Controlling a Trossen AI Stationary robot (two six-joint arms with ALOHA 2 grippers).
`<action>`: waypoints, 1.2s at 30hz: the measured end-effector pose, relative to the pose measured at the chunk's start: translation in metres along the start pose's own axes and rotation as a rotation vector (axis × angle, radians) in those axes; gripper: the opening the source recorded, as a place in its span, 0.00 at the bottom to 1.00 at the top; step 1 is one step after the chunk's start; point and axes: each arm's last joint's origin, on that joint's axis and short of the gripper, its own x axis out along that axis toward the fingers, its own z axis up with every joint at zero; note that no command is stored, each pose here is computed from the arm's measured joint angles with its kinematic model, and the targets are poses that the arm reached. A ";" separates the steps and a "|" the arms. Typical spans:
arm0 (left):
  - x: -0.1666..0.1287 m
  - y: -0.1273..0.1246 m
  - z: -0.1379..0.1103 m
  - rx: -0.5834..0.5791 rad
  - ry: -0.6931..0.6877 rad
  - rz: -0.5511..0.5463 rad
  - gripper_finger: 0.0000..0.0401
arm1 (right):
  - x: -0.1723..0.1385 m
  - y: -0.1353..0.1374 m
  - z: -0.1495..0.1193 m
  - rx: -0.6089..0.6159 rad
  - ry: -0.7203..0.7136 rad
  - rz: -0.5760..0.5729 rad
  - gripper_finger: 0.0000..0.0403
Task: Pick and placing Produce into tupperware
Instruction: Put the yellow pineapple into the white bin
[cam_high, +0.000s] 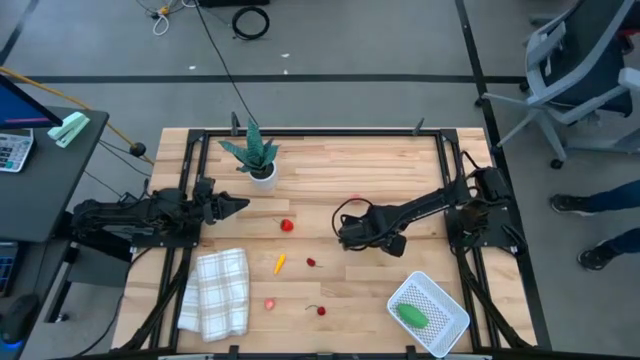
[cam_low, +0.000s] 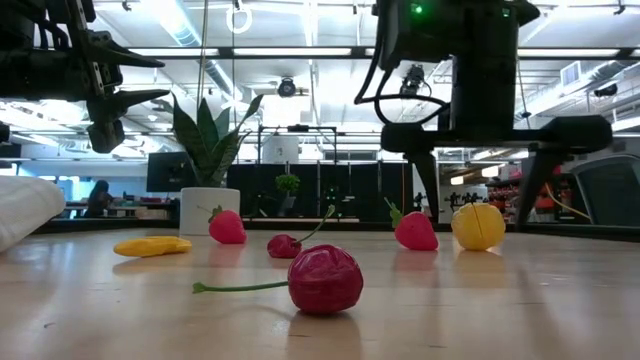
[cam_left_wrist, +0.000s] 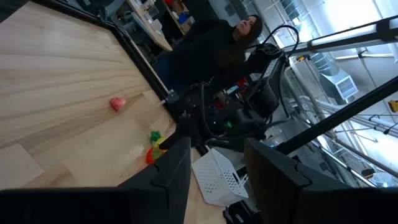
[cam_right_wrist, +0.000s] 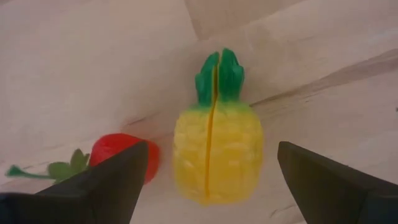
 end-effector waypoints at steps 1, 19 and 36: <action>0.000 0.000 0.000 0.000 0.000 0.000 0.39 | 0.001 0.000 0.000 0.000 0.002 0.003 0.91; 0.000 0.000 0.000 0.000 0.000 0.000 0.38 | 0.010 -0.005 0.002 -0.028 0.000 -0.002 0.85; 0.000 0.000 0.000 0.000 0.000 0.000 0.39 | 0.017 -0.005 0.000 -0.010 0.034 0.033 0.60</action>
